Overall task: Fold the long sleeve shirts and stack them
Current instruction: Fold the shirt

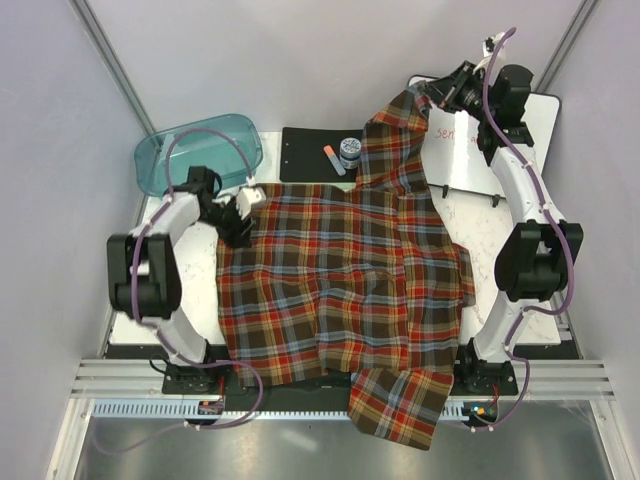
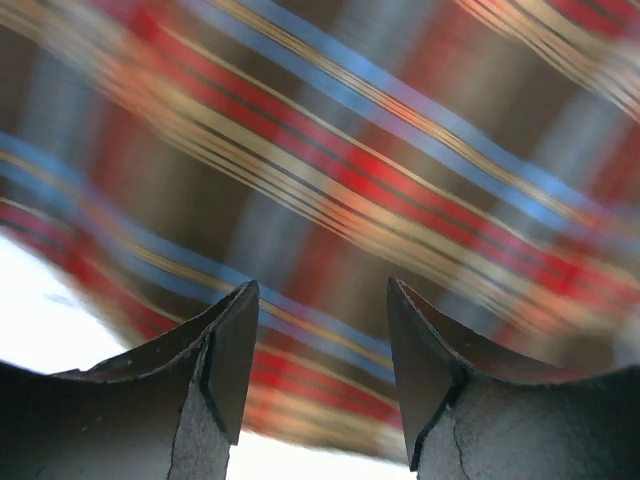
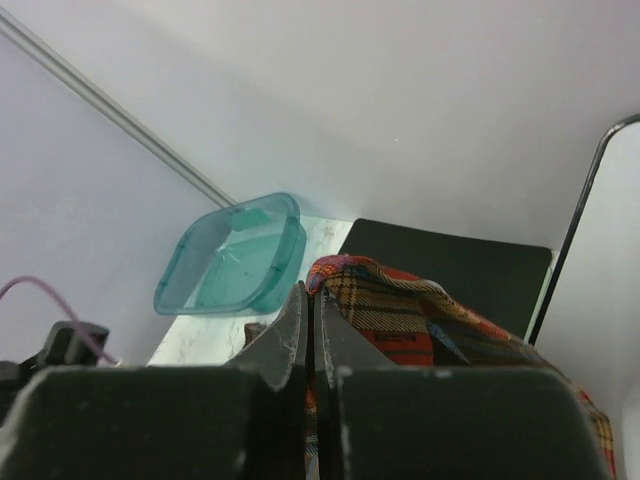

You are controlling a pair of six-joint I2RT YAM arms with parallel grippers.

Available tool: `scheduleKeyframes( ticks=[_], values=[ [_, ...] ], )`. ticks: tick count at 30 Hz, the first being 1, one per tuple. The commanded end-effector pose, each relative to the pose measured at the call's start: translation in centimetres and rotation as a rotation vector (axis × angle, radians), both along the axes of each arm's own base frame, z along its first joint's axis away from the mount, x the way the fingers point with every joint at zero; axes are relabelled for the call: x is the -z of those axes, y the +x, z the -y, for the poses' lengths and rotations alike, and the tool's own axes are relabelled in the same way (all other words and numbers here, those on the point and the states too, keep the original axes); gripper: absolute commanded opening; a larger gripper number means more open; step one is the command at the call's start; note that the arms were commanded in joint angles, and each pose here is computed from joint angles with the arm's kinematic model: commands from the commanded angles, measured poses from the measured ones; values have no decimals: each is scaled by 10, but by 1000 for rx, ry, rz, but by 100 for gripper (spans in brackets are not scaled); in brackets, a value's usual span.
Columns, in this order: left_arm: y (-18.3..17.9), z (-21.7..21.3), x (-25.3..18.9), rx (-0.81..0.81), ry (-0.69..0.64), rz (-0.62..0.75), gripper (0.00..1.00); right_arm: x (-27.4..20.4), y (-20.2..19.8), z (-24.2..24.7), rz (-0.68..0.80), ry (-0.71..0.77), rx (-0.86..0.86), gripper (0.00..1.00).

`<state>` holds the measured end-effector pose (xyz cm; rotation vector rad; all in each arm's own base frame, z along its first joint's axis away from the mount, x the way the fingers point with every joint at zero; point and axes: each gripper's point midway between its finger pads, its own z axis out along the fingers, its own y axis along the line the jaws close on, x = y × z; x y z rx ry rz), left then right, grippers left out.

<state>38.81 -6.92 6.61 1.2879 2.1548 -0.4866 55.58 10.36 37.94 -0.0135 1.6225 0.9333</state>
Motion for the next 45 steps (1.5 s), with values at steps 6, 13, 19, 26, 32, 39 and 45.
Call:
scheduleKeyframes(
  ticks=[6, 13, 19, 26, 32, 39, 45],
  values=[
    [-190, -16, 12, 311, 240, -169, 61, 2, -18, -7, 24, -55, -20, 0],
    [-201, -11, 52, 287, 372, -194, 61, 2, -20, -4, 27, -82, -11, 0],
    [-192, -46, 76, 299, 615, -174, 59, 4, -18, -4, 26, -93, -9, 0],
    [-175, -81, 71, 361, 812, -129, 59, 11, -14, -3, 20, -104, -10, 0],
    [-157, -38, 31, 388, 584, -39, 64, -1, -18, -7, 34, -70, -26, 0],
    [-8, 18, -81, 81, 127, 189, 66, -41, -32, -15, 110, 17, -48, 0],
    [115, 32, -103, 22, 32, 438, 67, -49, -39, -18, 108, 32, -68, 0]
  ],
)
